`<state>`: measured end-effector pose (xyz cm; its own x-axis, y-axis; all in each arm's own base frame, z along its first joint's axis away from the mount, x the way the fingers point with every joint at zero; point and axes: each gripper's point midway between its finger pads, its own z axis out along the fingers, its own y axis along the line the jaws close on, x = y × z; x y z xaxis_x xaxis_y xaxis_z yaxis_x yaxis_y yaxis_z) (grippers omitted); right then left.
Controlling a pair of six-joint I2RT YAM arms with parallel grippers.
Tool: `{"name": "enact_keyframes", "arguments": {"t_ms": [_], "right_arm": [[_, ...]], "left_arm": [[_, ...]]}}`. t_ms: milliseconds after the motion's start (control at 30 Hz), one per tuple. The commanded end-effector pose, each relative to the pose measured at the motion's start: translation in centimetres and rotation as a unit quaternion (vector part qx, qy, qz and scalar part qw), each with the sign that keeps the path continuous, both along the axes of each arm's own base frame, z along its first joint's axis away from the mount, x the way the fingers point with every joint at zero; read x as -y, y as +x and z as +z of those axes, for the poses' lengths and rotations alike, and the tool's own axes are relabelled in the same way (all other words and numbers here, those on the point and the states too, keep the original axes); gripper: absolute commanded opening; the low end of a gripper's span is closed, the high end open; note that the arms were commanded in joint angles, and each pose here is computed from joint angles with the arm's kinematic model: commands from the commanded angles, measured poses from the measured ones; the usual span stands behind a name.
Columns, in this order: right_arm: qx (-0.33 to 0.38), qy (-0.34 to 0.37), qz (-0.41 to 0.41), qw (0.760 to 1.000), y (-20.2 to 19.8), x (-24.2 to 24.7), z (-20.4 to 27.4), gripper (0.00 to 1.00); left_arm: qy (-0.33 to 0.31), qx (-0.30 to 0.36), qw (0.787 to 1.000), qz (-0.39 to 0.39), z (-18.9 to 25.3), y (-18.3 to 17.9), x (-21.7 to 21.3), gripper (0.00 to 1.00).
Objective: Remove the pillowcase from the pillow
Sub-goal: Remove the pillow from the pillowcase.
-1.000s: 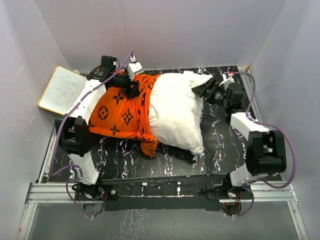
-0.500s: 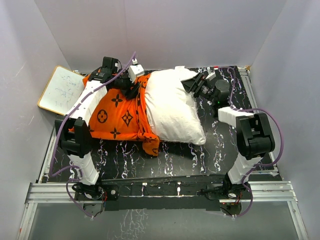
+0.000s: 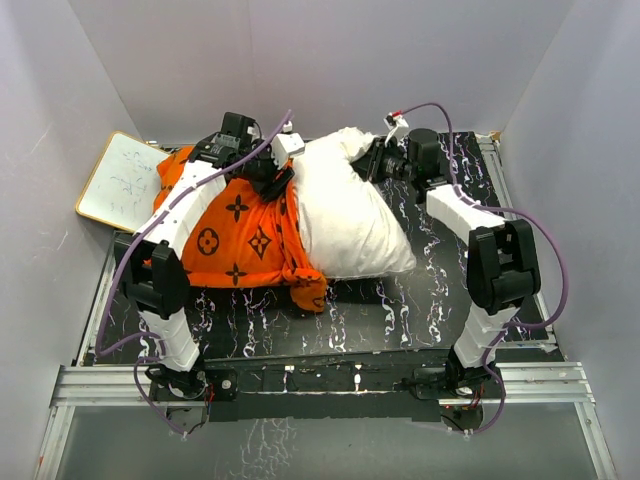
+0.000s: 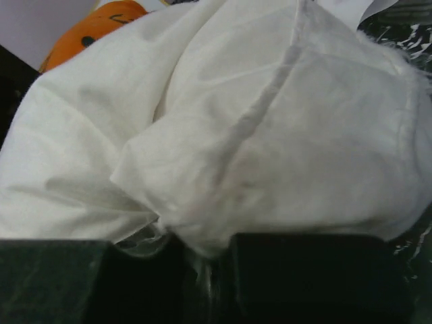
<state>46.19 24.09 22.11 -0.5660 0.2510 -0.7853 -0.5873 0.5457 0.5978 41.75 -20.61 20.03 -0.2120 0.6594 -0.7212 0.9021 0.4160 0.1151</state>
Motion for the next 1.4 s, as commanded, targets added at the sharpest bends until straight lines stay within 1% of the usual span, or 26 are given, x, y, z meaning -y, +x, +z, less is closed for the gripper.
{"name": "enact_keyframes", "arguments": {"t_ms": [0, 67, 133, 167, 267, 300, 333, 400, 467, 500, 567, 633, 733, 833, 933, 1000, 1067, 1233, 1367], "right_arm": [[0.141, -0.067, -0.014, 0.988, 1.6, -0.3, 7.7, 0.08], [0.238, -0.078, -0.052, 0.967, 2.2, 1.1, 14.3, 0.08], [0.342, -0.088, -0.062, 0.934, 1.6, 1.8, 19.6, 0.08], [0.374, -0.089, -0.071, 0.92, 1.4, 2.2, 21.8, 0.08], [0.425, -0.081, -0.113, 0.894, 0.8, 4.9, 26.6, 0.08], [0.438, -0.066, -0.121, 0.888, 0.2, 5.8, 26.9, 0.08], [0.474, -0.043, -0.134, 0.869, -1.0, 6.9, 28.2, 0.08], [0.513, 0.003, -0.147, 0.846, -3.2, 8.9, 29.4, 0.08], [0.521, 0.045, -0.135, 0.841, -4.6, 10.4, 29.5, 0.08], [0.522, 0.063, -0.125, 0.842, -5.0, 10.9, 29.3, 0.08], [0.529, 0.093, -0.114, 0.836, -5.9, 11.6, 29.3, 0.08], [0.538, 0.096, -0.123, 0.828, -6.0, 13.0, 29.5, 0.08], [0.561, 0.102, -0.12, 0.813, -6.5, 14.1, 30.7, 0.08], [0.586, 0.118, -0.111, 0.794, -7.2, 15.0, 32.3, 0.08], [0.601, 0.117, -0.085, 0.786, -7.6, 14.4, 33.9, 0.08], [0.605, 0.119, -0.072, 0.784, -7.7, 14.0, 34.3, 0.08], [0.607, 0.115, -0.064, 0.783, -7.8, 13.5, 34.3, 0.08], [0.608, 0.107, -0.04, 0.786, -8.3, 12.7, 33.6, 0.08], [0.61, 0.126, -0.007, 0.782, -8.9, 11.7, 33.4, 0.08]], "left_arm": [[-0.076, -0.173, 0.977, -0.098, 1.1, -10.2, 7.3, 0.53], [-0.103, -0.205, 0.968, -0.106, 2.6, -11.6, 8.4, 0.53], [-0.128, -0.238, 0.956, -0.118, 4.1, -13.0, 9.2, 0.53], [-0.137, -0.253, 0.95, -0.123, 4.7, -13.5, 9.4, 0.53], [-0.124, -0.249, 0.954, -0.112, 6.0, -12.5, 7.9, 0.58], [-0.128, -0.24, 0.957, -0.103, 6.9, -11.5, 7.0, 0.61], [-0.135, -0.234, 0.959, -0.089, 8.0, -10.6, 5.8, 0.66], [-0.165, -0.2, 0.964, -0.053, 10.9, -7.9, 2.9, 0.79], [-0.189, -0.149, 0.97, -0.011, 13.5, -5.3, -1.3, 0.88], [-0.193, -0.125, 0.973, 0.005, 14.2, -4.6, -3.4, 0.91], [-0.186, -0.098, 0.977, 0.03, 14.4, -4.4, -7.2, 0.96], [-0.155, -0.082, 0.984, 0.038, 12.8, -5.5, -10.1, 0.97], [-0.092, -0.076, 0.991, 0.055, 8.6, -7.7, -13.2, 0.97], [-0.078, -0.087, 0.99, 0.078, 5.0, -9.0, -15.5, 0.97], [-0.06, -0.102, 0.989, 0.088, 1.8, -8.9, -17.1, 0.97], [-0.053, -0.101, 0.989, 0.095, 0.3, -8.1, -18.0, 0.97], [-0.059, -0.103, 0.99, 0.082, -0.6, -7.8, -18.5, 0.97], [-0.042, -0.121, 0.991, 0.026, -3.0, -9.1, -19.1, 0.97], [-0.038, -0.106, 0.993, 0.031, -4.4, -7.3, -19.9, 0.97]]}}
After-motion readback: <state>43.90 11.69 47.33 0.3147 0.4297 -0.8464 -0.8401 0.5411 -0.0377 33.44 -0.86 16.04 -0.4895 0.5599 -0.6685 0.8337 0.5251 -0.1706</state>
